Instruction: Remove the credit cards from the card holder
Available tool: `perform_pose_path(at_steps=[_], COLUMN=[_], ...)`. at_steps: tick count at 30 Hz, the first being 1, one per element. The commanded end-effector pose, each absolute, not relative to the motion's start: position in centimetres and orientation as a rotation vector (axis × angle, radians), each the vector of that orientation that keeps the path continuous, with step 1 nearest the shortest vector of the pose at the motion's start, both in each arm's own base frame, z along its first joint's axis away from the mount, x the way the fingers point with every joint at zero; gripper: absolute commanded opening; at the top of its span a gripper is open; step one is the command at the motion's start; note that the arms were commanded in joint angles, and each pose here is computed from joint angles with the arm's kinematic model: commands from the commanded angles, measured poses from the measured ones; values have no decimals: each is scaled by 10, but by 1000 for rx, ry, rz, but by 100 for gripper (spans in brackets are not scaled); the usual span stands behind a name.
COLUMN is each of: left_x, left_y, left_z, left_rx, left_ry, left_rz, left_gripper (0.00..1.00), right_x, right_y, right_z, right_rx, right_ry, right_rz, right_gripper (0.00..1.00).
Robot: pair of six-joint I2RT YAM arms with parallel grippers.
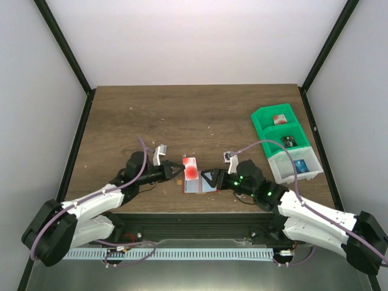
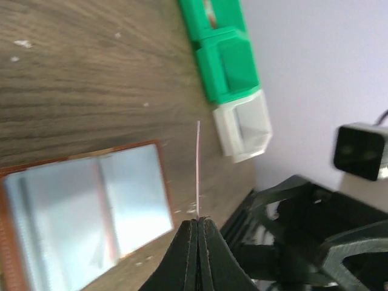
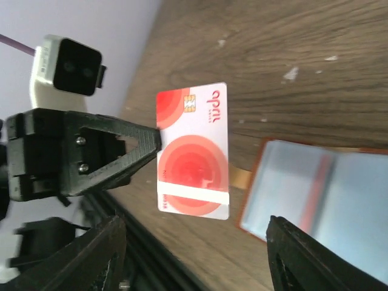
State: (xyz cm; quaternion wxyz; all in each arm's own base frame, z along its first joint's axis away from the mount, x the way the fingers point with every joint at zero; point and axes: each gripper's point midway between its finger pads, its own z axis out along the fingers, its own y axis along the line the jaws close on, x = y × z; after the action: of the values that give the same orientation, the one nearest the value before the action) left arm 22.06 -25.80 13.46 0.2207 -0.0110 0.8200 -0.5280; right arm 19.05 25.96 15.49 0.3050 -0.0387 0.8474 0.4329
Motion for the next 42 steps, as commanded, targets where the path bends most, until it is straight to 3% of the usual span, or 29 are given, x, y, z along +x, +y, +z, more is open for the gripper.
perform_pose_path(at_steps=[1,6,20,30,33,35,37,38,42], left_x=[221,220,211,207,207,205,203,203,193], left_y=[-260,-253,-250,-251,-252,-253,-254,-254,-260], left_z=[177,205,212,209,209,210,214,216,224], left_rx=[-89,-140,-180,-184,-179,-169,-142,-125,39], left_ry=[2104,1977,1898,1898,1896,1893,1886,1883,1905], left_rz=[-1623,-1706,-1811,-1828,-1836,-1843,-1847,-1845,-1808], left_gripper=[0,0,0,0,0,0,0,5,57], right_x=[180,176,184,193,195,194,191,189,172], right_y=[272,276,295,300,303,304,305,304,302], right_z=[185,191,206,216,221,224,226,227,235], right_rx=[-48,38,87,112,95,74,38,4,-215], right_ry=[2134,2100,2043,2017,2004,1993,1986,1982,2007], right_rz=[1411,1558,1698,1698,1696,1700,1703,1697,1613], right_gripper=[67,67,40,33,21,6,1,0,0])
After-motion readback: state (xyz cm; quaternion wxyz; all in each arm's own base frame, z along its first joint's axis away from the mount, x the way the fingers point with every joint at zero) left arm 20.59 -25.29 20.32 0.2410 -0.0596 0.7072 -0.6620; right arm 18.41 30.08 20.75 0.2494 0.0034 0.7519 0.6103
